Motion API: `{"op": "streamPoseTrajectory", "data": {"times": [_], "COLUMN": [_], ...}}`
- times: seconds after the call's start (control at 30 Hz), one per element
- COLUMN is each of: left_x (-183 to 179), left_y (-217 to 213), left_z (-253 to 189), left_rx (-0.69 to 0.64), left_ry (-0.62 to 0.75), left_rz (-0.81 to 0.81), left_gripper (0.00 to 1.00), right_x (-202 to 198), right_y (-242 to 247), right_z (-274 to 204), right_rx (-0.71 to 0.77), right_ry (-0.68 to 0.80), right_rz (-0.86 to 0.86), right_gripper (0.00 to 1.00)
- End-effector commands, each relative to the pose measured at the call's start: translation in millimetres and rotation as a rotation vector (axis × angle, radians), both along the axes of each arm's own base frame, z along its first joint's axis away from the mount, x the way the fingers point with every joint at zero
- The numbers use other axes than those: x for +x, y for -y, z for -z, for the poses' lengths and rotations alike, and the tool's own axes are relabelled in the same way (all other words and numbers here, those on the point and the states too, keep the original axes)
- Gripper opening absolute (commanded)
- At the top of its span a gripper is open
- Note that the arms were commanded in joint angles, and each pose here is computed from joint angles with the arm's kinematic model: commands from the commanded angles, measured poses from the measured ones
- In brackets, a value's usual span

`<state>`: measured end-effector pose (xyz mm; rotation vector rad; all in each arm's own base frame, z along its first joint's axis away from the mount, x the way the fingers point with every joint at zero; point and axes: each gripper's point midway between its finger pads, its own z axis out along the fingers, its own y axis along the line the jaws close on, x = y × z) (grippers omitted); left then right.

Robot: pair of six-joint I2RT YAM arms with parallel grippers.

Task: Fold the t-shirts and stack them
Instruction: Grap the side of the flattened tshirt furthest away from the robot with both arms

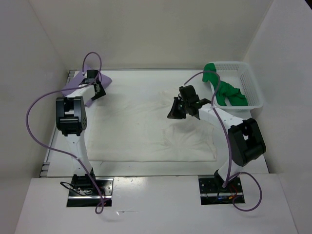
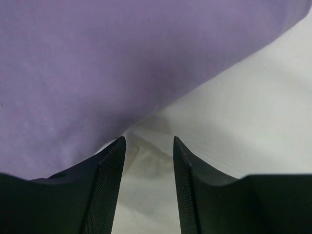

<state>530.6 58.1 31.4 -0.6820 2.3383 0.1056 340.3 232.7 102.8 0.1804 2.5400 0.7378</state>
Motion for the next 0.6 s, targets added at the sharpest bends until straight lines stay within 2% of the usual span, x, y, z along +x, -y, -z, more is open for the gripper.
{"op": "streamPoseTrajectory", "data": {"times": [0.0,0.17,0.3,0.33,0.4,0.43,0.57], "left_x": [16,10,0,-4,-6,-7,-9], "left_y": [-3,-2,-1,-1,-3,-4,-12], "left_z": [-12,2,3,5,3,3,-3], "left_rx": [0.015,0.013,0.007,0.006,0.016,0.023,0.038], "left_ry": [0.031,0.006,-0.001,-0.003,-0.004,-0.004,0.004], "left_rz": [0.022,0.023,0.016,0.016,0.008,0.002,-0.019], "left_gripper": [0.52,0.36,0.35,0.37,0.43,0.49,0.54], "right_x": [3,14,37,42,52,52,53], "right_y": [-5,4,19,20,28,26,21], "right_z": [-7,-12,-27,-30,-34,-34,-36], "right_rx": [0.029,0.013,0.024,0.034,0.032,0.037,0.051], "right_ry": [0.031,0.05,0.087,0.092,0.106,0.097,0.096], "right_rz": [-0.027,0.012,0.058,0.061,0.078,0.07,0.045], "right_gripper": [0.11,0.15,0.19,0.23,0.25,0.25,0.25]}}
